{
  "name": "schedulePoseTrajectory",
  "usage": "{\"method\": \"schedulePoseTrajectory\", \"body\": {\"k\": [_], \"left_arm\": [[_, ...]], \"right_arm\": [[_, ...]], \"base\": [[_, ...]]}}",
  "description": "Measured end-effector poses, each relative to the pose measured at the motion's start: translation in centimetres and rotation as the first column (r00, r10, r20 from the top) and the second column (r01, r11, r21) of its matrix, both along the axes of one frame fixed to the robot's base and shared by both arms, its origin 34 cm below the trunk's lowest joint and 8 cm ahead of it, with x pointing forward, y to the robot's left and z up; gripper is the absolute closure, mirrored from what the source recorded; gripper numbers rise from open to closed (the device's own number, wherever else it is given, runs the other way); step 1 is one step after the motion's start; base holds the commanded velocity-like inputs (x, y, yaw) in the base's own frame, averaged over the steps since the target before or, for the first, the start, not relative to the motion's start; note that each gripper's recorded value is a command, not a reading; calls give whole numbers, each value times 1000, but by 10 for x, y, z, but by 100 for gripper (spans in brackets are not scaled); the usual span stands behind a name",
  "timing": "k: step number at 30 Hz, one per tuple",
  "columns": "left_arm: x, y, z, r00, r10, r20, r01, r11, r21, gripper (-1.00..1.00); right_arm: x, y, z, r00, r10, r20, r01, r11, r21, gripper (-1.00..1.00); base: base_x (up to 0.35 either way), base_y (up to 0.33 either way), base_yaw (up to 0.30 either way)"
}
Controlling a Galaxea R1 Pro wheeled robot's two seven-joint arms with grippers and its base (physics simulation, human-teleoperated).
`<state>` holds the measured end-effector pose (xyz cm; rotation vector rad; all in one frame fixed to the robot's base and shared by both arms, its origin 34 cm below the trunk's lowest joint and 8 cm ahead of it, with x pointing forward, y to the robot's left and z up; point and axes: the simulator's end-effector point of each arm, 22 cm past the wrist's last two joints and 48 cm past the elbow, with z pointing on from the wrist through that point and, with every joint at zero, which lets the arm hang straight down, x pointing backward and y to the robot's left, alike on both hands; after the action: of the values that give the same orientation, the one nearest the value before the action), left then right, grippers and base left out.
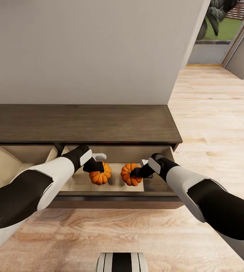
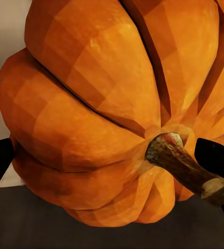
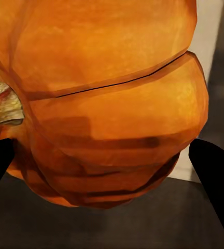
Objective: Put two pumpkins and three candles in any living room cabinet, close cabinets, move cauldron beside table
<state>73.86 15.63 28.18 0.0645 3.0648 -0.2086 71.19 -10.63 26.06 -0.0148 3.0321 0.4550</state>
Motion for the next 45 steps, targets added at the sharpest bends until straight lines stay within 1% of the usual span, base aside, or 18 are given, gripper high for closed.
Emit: {"method": "schedulePoseTrajectory", "body": {"k": [2, 4, 7, 12, 16, 26, 34, 38, 45], "left_arm": [[6, 0, 0, 1000, 5, 28, -5, 1000, -2, 100], [8, 0, 0, 999, 8, 39, -8, 1000, -2, 100], [9, 0, 0, 999, 9, 44, -9, 1000, -1, 100], [9, 0, 0, 999, 9, 45, -9, 1000, -1, 100], [9, 0, 0, 999, 9, 45, -9, 1000, -1, 100], [0, 0, -28, 1000, 9, 3, -9, 1000, -1, 100], [0, 0, -28, 1000, 9, 4, -9, 1000, -2, 100], [0, 0, -28, 1000, 9, 4, -9, 1000, -3, 100], [-4, 2, -31, 1000, 13, -6, -13, 1000, 2, 100]], "right_arm": [[-4, 0, -3, 1000, -2, -2, 2, 1000, 1, 100], [-1, 0, -6, 1000, -5, 24, 5, 1000, -2, 100], [9, 0, -6, 997, -17, 75, 17, 1000, 1, 100], [12, 0, -6, 996, -22, 91, 22, 1000, 2, 100], [12, 0, -6, 995, -23, 93, 23, 1000, 3, 100], [2, 0, -34, 998, -22, 52, 22, 1000, 2, 100], [2, 0, -33, 998, -22, 53, 22, 1000, 2, 100], [2, 0, -33, 998, -23, 53, 23, 1000, 3, 100], [2, 0, -33, 998, -22, 52, 22, 1000, 2, 100]], "base": [[0, 0, 0], [0, 0, 0], [0, 0, 0], [0, 0, 0], [0, 0, 0], [0, 0, 0], [8, 0, 0], [190, 0, 0], [20, 0, 0]]}}
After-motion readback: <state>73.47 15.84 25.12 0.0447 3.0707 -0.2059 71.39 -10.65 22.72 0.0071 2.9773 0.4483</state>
